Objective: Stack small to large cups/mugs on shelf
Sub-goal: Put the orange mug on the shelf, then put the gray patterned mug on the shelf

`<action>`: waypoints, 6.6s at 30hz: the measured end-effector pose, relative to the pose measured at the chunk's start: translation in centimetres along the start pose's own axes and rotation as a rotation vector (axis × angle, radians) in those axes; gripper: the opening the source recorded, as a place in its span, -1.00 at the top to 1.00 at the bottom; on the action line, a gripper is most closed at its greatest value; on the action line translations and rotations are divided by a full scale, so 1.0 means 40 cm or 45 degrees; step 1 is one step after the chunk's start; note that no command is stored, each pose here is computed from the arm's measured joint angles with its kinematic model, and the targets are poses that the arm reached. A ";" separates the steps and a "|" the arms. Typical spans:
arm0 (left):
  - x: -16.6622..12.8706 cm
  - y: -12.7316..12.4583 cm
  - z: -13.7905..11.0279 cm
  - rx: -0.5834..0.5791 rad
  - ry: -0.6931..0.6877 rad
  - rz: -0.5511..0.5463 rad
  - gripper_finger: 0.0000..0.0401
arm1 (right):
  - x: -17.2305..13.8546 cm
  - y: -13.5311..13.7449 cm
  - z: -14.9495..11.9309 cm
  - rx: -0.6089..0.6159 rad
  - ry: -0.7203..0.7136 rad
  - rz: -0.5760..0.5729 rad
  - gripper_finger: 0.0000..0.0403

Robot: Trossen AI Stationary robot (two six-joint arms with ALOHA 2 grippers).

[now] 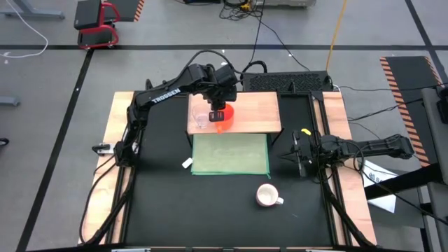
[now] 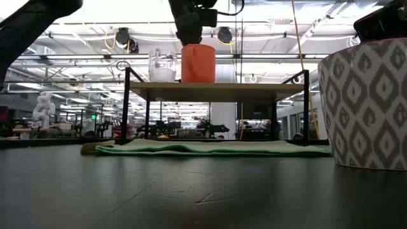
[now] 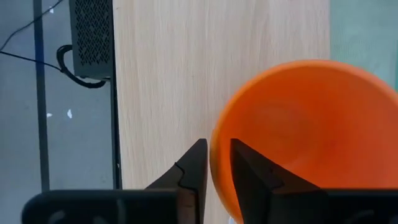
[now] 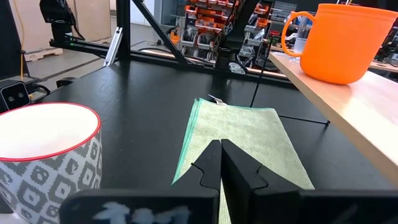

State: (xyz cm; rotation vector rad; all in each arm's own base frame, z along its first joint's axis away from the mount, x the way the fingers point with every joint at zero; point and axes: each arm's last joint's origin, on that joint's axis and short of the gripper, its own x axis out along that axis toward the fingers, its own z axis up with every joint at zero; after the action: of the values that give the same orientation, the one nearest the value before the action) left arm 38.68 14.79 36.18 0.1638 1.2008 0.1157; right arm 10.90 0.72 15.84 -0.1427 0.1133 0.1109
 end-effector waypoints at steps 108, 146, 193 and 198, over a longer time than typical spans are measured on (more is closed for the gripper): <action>-0.096 -0.363 -0.721 -0.510 -1.443 -0.060 1.00 | 0.001 0.001 -0.008 0.035 0.043 0.010 1.00; 0.036 -0.420 -0.738 -0.233 -1.541 -0.110 1.00 | 0.001 0.001 -0.008 0.033 0.042 0.010 1.00; 0.124 -0.435 -0.768 -0.245 -1.452 -0.171 0.99 | 0.001 0.001 -0.002 0.033 0.013 0.007 1.00; 0.124 -0.435 -0.768 -0.251 -1.452 -0.175 0.92 | 0.000 0.007 0.009 0.030 -0.059 0.124 1.00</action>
State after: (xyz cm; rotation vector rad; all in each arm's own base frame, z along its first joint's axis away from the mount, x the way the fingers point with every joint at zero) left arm 11.80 0.56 17.56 -0.0388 0.0585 0.0068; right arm 10.91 1.03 16.16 -0.1114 0.0754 0.2095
